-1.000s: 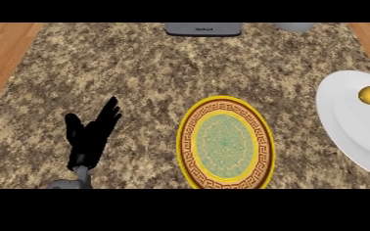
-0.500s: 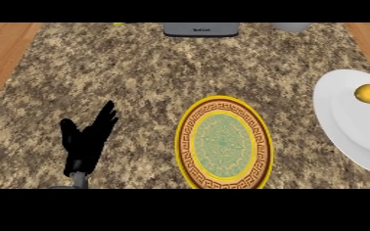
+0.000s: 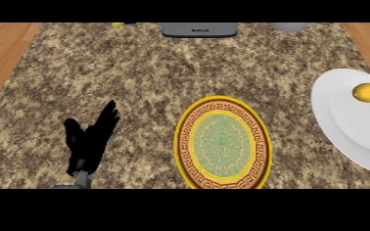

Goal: Pick the lemon from the plate and place it in the plate

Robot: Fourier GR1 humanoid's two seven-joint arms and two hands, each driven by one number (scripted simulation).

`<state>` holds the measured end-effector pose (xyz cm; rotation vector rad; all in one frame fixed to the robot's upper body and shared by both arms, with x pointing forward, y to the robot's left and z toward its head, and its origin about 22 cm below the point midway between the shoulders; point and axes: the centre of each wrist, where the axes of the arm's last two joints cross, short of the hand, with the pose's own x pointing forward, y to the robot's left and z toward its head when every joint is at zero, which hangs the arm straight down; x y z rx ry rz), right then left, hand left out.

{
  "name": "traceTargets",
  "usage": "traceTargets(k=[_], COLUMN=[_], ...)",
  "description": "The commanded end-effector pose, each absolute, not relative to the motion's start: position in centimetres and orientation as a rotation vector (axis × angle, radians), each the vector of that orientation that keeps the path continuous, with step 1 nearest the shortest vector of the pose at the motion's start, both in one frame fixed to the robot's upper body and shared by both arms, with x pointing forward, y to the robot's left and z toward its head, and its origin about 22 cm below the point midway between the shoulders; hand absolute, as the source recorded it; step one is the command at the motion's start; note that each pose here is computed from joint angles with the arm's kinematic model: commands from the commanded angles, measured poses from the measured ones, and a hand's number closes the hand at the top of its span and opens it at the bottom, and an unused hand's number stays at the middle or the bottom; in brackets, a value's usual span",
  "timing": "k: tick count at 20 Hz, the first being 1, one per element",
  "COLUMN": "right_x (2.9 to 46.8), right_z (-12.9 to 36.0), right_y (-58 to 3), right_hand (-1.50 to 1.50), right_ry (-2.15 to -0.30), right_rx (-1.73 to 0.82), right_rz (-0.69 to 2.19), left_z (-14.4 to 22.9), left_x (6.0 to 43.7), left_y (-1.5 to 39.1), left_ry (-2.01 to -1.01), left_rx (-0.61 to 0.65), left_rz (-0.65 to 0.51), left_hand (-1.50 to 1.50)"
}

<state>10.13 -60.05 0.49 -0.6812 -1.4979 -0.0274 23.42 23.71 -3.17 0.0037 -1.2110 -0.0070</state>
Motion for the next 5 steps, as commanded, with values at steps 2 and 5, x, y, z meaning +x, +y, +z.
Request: traceTargets(k=[2, 5], right_x=[7.7, 5.2], right_z=[-0.2, -1.3], right_y=[-60.1, -59.9], right_hand=[-1.50, -1.50], right_ry=[-1.589, -1.564], right_rx=[-0.609, -0.597], right_rz=[0.018, 0.011], left_z=[-3.0, -3.1], left_x=[22.4, 23.7], left_y=[23.0, 23.3], left_ry=[-1.190, -1.189], left_rx=[-0.018, 0.007], left_rz=[0.011, -0.004], left_hand=[0.00, 0.00])
